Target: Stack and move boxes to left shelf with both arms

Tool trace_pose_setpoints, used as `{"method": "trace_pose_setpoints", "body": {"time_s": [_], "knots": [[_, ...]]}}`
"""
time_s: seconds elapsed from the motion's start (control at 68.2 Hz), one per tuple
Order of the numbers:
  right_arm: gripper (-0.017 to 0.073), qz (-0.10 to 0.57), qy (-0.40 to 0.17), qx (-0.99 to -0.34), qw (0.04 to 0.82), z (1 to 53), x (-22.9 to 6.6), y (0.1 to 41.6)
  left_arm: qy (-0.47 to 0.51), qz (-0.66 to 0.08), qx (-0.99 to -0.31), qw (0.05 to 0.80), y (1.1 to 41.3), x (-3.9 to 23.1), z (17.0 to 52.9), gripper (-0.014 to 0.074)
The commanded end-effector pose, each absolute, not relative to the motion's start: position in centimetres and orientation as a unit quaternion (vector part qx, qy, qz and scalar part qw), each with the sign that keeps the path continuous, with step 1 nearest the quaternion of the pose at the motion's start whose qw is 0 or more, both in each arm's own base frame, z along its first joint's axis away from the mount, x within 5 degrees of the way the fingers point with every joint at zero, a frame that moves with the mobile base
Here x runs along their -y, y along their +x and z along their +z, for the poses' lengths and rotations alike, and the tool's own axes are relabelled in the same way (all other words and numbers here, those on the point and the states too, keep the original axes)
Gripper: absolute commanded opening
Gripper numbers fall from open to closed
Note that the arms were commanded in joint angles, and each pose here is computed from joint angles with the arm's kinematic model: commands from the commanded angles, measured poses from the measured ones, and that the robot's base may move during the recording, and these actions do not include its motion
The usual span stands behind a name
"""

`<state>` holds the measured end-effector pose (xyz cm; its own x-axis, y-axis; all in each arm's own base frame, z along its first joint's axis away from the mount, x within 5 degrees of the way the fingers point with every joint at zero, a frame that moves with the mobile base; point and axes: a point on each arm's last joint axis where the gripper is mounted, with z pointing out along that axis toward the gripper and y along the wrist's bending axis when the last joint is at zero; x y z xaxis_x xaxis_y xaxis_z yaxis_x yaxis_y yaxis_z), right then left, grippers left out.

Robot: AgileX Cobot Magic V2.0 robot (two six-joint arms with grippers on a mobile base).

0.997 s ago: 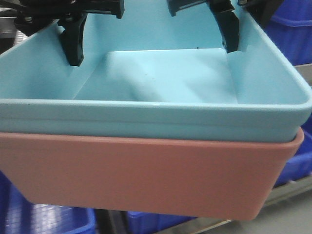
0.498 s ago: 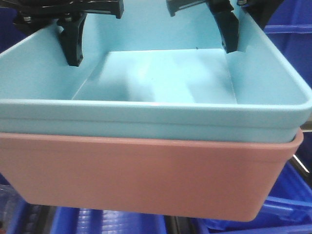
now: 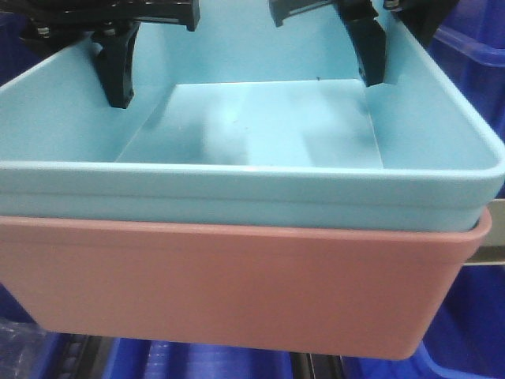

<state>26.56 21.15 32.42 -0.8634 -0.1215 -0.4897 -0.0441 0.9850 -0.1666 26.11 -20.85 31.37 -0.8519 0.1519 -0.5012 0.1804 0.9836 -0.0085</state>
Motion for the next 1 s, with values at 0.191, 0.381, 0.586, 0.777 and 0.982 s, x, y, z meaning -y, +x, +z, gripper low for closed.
{"method": "trace_pose_setpoints", "body": {"time_s": [0.191,0.381,0.586,0.777,0.982], "knots": [[0.0057,0.029,-0.071,-0.943,0.325,35.46,-22.88,26.03,0.095,-0.161,-0.919,0.346,25.42,23.03,35.57,-0.0012],[0.0057,0.029,-0.071,-0.943,0.325,35.46,-22.88,26.03,0.095,-0.161,-0.919,0.346,25.42,23.03,35.57,-0.0012],[0.0057,0.029,-0.071,-0.943,0.325,35.46,-22.88,26.03,0.095,-0.161,-0.919,0.346,25.42,23.03,35.57,-0.0012],[0.0057,0.029,-0.071,-0.943,0.325,35.46,-22.88,26.03,0.095,-0.161,-0.919,0.346,25.42,23.03,35.57,-0.0012],[0.0057,0.029,-0.071,-0.943,0.325,35.46,-22.88,26.03,0.095,-0.161,-0.919,0.346,25.42,23.03,35.57,-0.0012]]}}
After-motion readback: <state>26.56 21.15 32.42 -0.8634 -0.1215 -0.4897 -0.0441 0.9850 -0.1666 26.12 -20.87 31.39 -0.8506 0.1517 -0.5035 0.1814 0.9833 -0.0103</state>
